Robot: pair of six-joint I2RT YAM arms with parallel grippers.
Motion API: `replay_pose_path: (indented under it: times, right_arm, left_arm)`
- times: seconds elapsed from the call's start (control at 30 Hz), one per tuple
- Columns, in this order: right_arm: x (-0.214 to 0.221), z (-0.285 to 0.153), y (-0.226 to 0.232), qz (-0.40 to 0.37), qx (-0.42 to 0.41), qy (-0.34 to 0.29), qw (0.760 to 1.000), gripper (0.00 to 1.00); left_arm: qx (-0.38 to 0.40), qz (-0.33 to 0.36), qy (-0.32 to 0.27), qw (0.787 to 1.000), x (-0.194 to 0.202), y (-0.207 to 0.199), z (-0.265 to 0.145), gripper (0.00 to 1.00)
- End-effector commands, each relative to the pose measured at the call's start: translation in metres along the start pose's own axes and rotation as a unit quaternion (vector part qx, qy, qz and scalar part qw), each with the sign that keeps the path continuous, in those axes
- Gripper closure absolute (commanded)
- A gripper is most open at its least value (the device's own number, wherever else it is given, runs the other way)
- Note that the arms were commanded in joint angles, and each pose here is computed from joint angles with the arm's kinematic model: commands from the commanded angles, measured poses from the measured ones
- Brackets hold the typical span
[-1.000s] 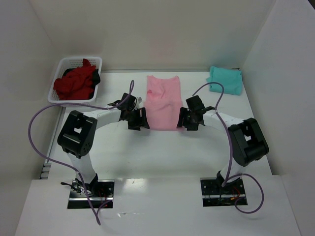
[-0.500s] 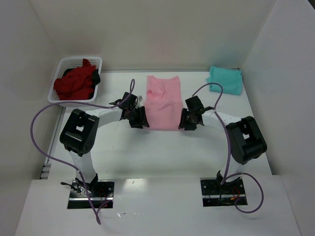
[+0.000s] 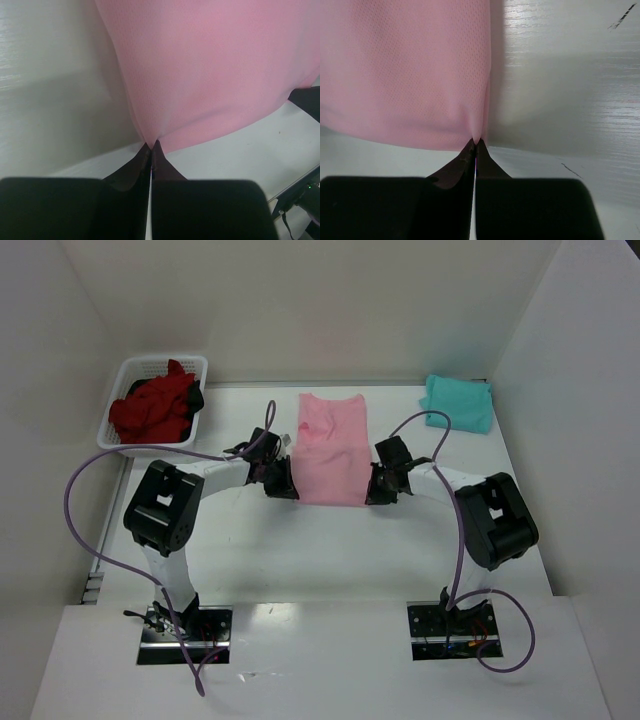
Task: Fold and stack the t-shirts
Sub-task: Grab one side of the 2/3 rectangular tshirt with both arms, then fold the long partially folded tshirt into a neat square
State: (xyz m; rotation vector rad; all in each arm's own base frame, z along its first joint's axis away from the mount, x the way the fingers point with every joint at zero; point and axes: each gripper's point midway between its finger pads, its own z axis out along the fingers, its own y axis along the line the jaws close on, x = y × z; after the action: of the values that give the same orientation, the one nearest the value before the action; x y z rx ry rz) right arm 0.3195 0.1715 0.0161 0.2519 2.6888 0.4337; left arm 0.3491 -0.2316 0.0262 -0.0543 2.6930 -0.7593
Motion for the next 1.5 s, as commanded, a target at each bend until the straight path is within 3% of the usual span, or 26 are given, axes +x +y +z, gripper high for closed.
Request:
replay_pose_path:
  times: [0.0, 0.5, 0.67, 0.8, 1.27, 1.47]
  right_arm:
    - [-0.006, 0.001, 0.006, -0.003, -0.011, -0.013, 1.0, 1.0]
    - [-0.013, -0.071, 0.035, 0.009, -0.074, -0.04, 0.996, 1.0]
    - [-0.035, -0.125, 0.054, 0.012, -0.106, -0.093, 0.99, 1.0]
    - [-0.052, -0.148, 0.068, 0.008, -0.125, -0.12, 0.985, 1.0]
    - [-0.14, -0.122, 0.09, -0.015, -0.133, -0.178, 0.975, 1.0]
    - [-0.185, -0.096, 0.097, -0.036, -0.129, -0.193, 0.972, 1.0]
  left_arm:
    - [0.004, 0.0, -0.026, 1.0, -0.016, -0.005, -0.001, 1.0]
    - [-0.002, 0.039, -0.017, 0.999, 0.013, -0.038, -0.077, 1.0]
    - [0.014, 0.036, -0.043, 0.998, 0.016, -0.059, -0.116, 1.0]
    - [0.008, 0.043, -0.083, 0.996, -0.004, -0.071, -0.14, 1.0]
    - [-0.01, 0.057, -0.154, 0.986, -0.105, -0.069, -0.135, 1.0]
    - [0.005, 0.044, -0.147, 0.988, -0.137, -0.058, -0.114, 1.0]
